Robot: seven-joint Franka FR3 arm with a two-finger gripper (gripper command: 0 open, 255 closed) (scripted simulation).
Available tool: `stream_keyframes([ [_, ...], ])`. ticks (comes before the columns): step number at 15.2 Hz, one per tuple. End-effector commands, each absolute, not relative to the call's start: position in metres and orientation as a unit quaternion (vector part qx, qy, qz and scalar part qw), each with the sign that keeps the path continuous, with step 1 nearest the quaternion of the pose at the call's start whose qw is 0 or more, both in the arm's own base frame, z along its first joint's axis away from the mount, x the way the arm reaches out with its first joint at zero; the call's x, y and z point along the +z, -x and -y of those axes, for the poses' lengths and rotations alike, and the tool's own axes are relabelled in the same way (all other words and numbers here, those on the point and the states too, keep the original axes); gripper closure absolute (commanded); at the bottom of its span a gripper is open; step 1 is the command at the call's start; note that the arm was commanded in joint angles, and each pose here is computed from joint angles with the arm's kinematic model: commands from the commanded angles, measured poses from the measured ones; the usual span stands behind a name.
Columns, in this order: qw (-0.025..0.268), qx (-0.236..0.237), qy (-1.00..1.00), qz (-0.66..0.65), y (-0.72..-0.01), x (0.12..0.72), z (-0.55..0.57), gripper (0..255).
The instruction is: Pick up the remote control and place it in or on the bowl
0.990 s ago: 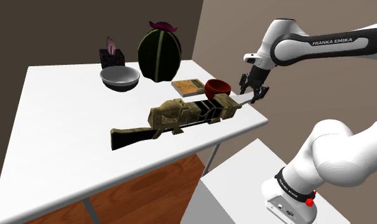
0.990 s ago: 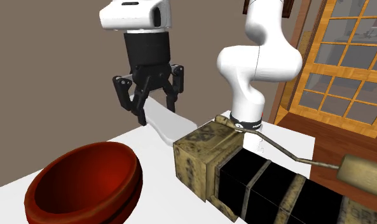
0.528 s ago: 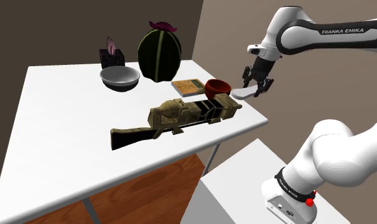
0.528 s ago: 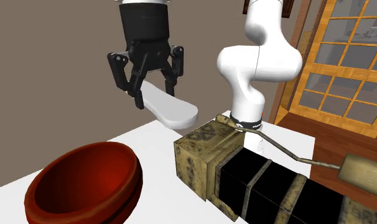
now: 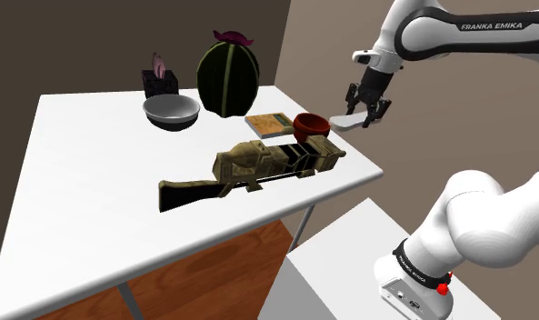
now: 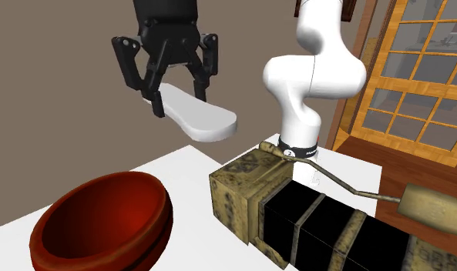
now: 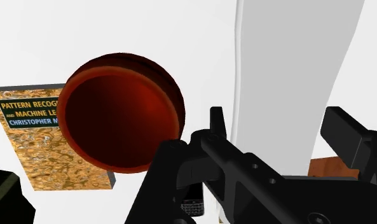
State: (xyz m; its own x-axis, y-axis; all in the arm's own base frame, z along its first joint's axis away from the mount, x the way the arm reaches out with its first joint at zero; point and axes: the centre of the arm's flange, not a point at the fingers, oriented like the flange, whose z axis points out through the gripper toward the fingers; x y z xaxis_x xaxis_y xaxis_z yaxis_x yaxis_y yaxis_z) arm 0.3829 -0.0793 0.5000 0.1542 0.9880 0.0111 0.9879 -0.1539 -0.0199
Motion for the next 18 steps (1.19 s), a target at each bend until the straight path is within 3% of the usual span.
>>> stream_keyframes([
  [1, 0.011, 0.002, 0.760, 0.650, -0.405, 0.503, 0.076, 255],
  [10, 0.011, 0.002, 0.759, 0.650, -0.527, 0.507, 0.051, 255],
  [18, 0.011, 0.002, 0.760, 0.650, -0.527, 0.464, 0.051, 255],
])
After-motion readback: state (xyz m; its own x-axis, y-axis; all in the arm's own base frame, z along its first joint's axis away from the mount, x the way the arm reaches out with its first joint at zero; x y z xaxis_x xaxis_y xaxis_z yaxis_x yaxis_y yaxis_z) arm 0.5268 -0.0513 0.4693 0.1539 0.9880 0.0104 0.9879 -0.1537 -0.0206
